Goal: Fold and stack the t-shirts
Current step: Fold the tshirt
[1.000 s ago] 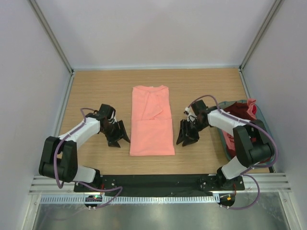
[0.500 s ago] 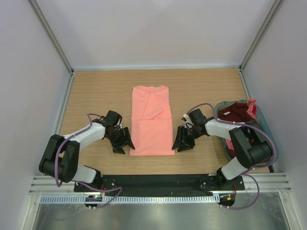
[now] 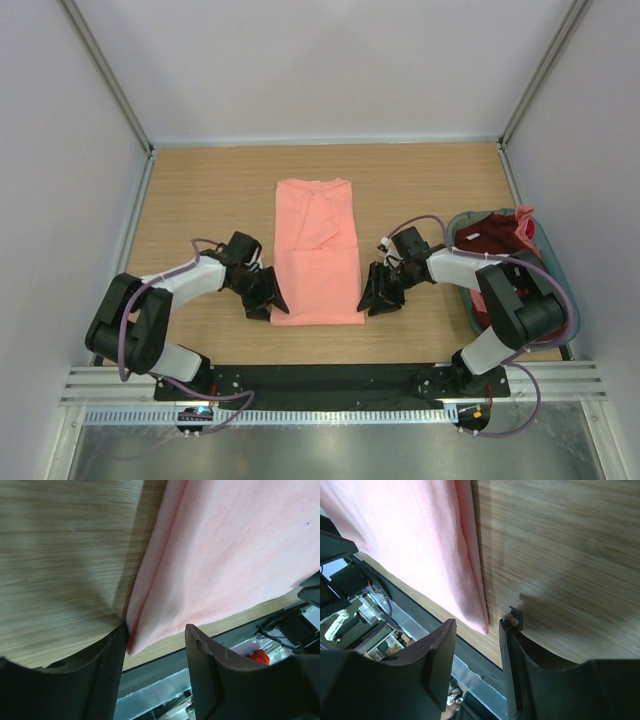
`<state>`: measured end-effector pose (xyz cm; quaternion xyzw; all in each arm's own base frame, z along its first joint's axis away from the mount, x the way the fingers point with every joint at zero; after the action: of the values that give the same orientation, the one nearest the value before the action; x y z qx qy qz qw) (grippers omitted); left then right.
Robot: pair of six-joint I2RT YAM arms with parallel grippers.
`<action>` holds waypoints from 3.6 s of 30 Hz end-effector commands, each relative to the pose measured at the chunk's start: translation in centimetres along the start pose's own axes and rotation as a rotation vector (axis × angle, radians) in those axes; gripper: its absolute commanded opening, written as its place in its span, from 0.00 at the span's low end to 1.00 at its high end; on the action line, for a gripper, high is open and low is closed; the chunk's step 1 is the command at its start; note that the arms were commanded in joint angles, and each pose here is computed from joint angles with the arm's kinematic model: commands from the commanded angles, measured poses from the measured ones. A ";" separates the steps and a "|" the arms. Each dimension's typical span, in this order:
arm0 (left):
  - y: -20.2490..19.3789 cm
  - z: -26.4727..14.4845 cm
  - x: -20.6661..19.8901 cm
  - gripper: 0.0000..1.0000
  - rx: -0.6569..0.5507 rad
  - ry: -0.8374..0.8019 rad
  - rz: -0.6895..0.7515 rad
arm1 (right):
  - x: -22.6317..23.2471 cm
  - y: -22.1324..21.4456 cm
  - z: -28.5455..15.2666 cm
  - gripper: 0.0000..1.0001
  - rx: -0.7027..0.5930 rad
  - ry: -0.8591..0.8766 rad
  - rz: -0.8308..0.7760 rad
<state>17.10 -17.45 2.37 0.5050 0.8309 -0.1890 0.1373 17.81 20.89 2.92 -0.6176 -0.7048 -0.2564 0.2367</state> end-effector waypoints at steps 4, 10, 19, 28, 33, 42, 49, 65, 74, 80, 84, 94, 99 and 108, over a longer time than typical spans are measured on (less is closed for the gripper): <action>1.5 3.8 5.9 0.50 -0.086 0.214 0.028 | -0.8 0.0 0.3 0.47 -0.018 -0.038 -0.018; 1.6 4.3 5.6 0.34 -0.076 0.196 0.037 | -1.2 -0.2 0.2 0.50 -0.040 -0.055 -0.025; 1.5 4.0 5.4 0.15 -0.070 0.196 0.033 | -2.8 -0.7 -0.6 0.53 -0.048 -0.170 -0.044; 1.3 4.1 5.5 0.10 -0.058 0.197 0.031 | -3.6 -0.3 0.4 0.54 -0.048 -0.203 -0.036; 1.4 4.0 5.3 0.08 -0.058 0.194 0.032 | -4.0 0.0 1.5 0.54 -0.069 -0.208 -0.049; 1.3 3.8 4.7 0.06 -0.052 0.174 0.032 | -4.1 0.5 2.0 0.54 -0.110 -0.188 -0.070; 1.5 3.6 4.1 0.04 -0.056 0.157 0.034 | -3.4 -0.4 3.1 0.37 -0.132 -0.090 -0.013; -0.3 0.0 2.5 0.00 -0.079 0.105 0.022 | 0.5 -0.3 -1.3 0.01 -0.137 -0.063 -0.056; -4.0 -4.7 -0.9 0.00 -0.110 -0.013 0.036 | 4.0 -3.6 -5.0 0.01 -0.101 0.023 -0.044; -4.4 -9.1 -3.4 0.00 -0.196 -0.072 0.009 | 7.0 -2.9 -8.1 0.01 -0.120 0.055 -0.055; -3.3 -9.9 -6.2 0.00 -0.194 -0.078 0.024 | 8.4 0.0 -9.1 0.01 -0.143 0.072 -0.043; 4.4 -10.9 -13.3 0.00 -0.205 -0.109 0.069 | 8.7 9.5 -9.5 0.01 -0.124 0.105 0.003; 8.4 -10.5 -14.1 0.00 -0.173 -0.088 0.074 | 7.7 13.3 -8.8 0.01 -0.116 0.121 0.030; 13.6 -9.1 -16.8 0.00 -0.134 -0.124 0.085 | 6.9 19.4 -7.9 0.01 -0.150 0.150 0.071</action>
<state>35.07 -20.23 13.17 0.4996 0.8310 -0.1417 0.1995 34.31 22.40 12.34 -0.6512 -0.6451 -0.3095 0.2528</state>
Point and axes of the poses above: each gripper's point midway between its finger pads, its own z axis out along the fingers, its own x axis along the line the jaws close on, y = z × x, the point moved 1 cm from there along -z, back along the fingers, and after that the axes turned 11 degrees about -z, right-handed, at the moved point
